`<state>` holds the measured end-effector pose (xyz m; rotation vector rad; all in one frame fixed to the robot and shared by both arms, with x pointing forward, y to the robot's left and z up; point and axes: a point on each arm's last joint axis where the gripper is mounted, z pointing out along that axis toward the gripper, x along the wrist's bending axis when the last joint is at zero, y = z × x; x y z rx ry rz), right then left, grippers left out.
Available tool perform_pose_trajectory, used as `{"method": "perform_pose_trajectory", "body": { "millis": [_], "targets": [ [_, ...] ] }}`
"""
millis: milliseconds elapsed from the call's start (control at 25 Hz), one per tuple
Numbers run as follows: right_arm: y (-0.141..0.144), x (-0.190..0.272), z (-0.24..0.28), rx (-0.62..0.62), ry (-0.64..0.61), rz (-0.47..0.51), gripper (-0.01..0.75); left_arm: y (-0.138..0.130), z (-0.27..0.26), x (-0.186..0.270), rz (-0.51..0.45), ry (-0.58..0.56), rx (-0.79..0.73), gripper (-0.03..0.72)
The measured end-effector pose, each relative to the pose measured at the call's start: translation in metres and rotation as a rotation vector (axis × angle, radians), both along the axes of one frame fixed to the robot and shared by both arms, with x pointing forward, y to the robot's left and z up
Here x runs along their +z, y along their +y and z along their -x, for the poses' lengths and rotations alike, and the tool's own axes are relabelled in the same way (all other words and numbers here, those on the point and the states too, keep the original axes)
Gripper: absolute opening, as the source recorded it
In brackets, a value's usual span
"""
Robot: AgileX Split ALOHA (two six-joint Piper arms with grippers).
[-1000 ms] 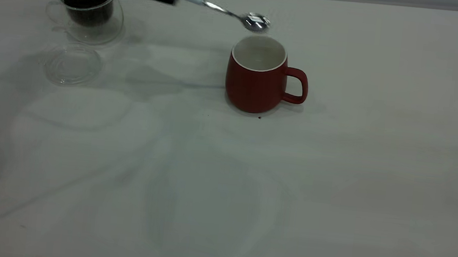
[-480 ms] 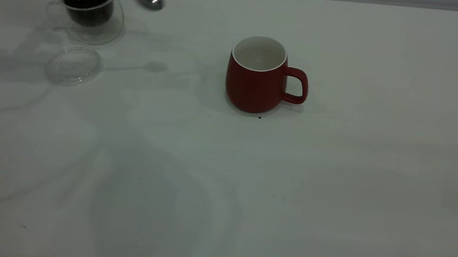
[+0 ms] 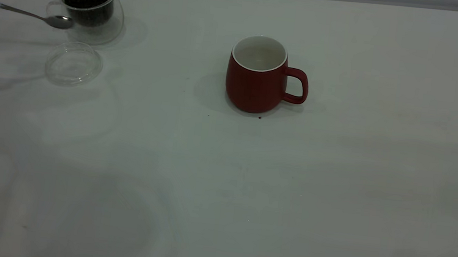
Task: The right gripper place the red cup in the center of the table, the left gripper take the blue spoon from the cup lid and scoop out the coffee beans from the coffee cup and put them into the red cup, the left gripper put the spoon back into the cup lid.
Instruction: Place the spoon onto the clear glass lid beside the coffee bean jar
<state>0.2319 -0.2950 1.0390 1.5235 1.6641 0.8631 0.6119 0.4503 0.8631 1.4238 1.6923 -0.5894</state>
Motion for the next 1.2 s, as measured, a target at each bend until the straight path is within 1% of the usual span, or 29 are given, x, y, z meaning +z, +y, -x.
{"method": "perform_pose_trajectory", "body": {
  "millis": [120, 240, 440, 640, 840, 960, 1120, 1200],
  "targets": [
    [0.0, 0.0, 0.0, 0.0, 0.0, 0.0, 0.59, 0.014, 0.006, 0.0, 0.001, -0.001, 0.037, 0.123],
    [0.0, 0.0, 0.0, 0.0, 0.0, 0.0, 0.59, 0.021, 0.01, -0.001, 0.003, 0.002, 0.059, 0.123],
    [0.0, 0.0, 0.0, 0.0, 0.0, 0.0, 0.59, 0.02, 0.011, -0.015, 0.029, 0.031, 0.066, 0.123],
    [0.0, 0.0, 0.0, 0.0, 0.0, 0.0, 0.59, 0.018, 0.014, -0.043, 0.066, 0.084, 0.073, 0.123],
    [0.0, 0.0, 0.0, 0.0, 0.0, 0.0, 0.59, 0.015, 0.012, -0.064, 0.117, 0.072, 0.114, 0.123],
    [0.0, 0.0, 0.0, 0.0, 0.0, 0.0, 0.59, 0.016, 0.009, -0.073, 0.119, 0.058, 0.154, 0.123],
    [0.0, 0.0, 0.0, 0.0, 0.0, 0.0, 0.59, 0.015, 0.007, -0.077, 0.087, 0.058, 0.166, 0.123],
    [0.0, 0.0, 0.0, 0.0, 0.0, 0.0, 0.59, 0.013, 0.006, -0.08, 0.086, 0.06, 0.17, 0.123]
  ]
}}
